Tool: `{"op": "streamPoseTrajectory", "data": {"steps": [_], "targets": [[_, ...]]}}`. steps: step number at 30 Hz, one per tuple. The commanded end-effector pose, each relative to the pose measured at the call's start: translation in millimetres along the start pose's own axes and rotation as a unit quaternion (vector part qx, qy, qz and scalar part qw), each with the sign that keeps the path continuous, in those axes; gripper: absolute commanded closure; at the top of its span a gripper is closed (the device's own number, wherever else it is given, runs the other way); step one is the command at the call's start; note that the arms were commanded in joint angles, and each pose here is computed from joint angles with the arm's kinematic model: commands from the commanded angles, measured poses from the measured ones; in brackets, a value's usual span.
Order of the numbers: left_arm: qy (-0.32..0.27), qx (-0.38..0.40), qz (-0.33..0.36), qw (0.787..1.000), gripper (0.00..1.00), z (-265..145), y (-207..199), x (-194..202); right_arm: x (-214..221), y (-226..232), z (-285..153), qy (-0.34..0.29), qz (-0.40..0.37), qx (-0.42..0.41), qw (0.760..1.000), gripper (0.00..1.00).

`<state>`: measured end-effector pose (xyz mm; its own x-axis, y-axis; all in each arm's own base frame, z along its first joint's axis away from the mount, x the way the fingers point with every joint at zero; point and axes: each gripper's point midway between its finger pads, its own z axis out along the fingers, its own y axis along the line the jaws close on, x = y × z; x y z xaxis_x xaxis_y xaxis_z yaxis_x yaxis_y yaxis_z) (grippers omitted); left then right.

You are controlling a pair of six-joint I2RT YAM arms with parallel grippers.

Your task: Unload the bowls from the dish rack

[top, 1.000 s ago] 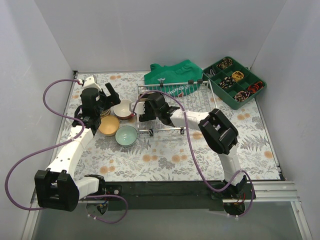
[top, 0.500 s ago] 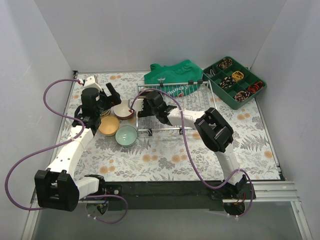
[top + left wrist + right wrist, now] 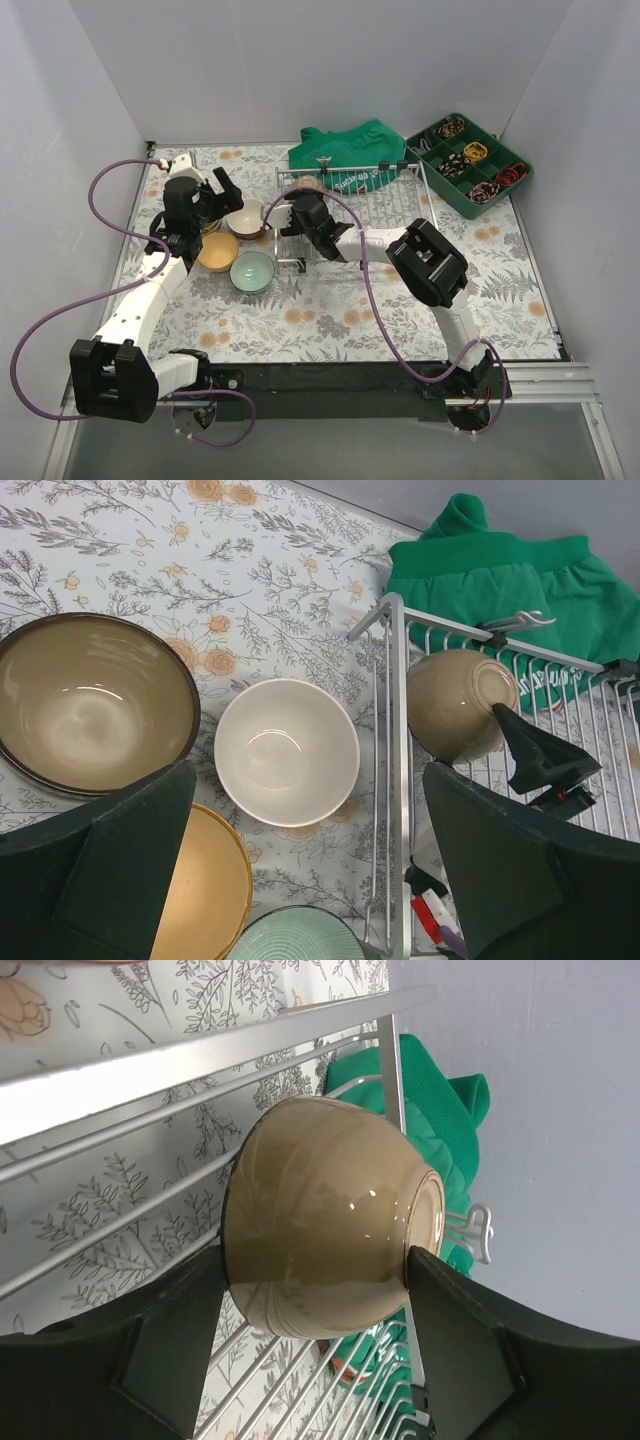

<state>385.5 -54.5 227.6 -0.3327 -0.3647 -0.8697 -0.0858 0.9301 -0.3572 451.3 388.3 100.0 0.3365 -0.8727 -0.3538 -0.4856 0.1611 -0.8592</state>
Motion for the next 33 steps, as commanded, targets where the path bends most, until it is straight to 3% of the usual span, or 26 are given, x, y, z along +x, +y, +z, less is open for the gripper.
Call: {"op": "streamPoseTrajectory", "data": {"steps": [1, 11, 19, 29, 33], "targets": [[-0.013, 0.015, 0.005, 1.0, 0.02, -6, -5, -7, -6, -38, -25, 0.0, 0.027, 0.045, 0.999, 0.61], [-0.016, 0.021, 0.004, 1.0, 0.02, -8, -6, -7, 2, -56, -64, 0.003, 0.086, 0.067, 0.994, 0.75], [-0.012, 0.031, 0.005, 0.999, 0.02, -7, -10, -5, -1, -73, -85, -0.002, 0.149, 0.075, 0.986, 0.8], [-0.004, 0.044, 0.006, 0.999, 0.02, -5, -14, -2, 2, -77, -104, 0.008, 0.264, 0.06, 0.962, 0.88], [0.009, 0.068, 0.006, 0.998, 0.02, -5, -22, 4, 2, -82, -112, 0.001, 0.339, 0.049, 0.939, 0.91]]}}
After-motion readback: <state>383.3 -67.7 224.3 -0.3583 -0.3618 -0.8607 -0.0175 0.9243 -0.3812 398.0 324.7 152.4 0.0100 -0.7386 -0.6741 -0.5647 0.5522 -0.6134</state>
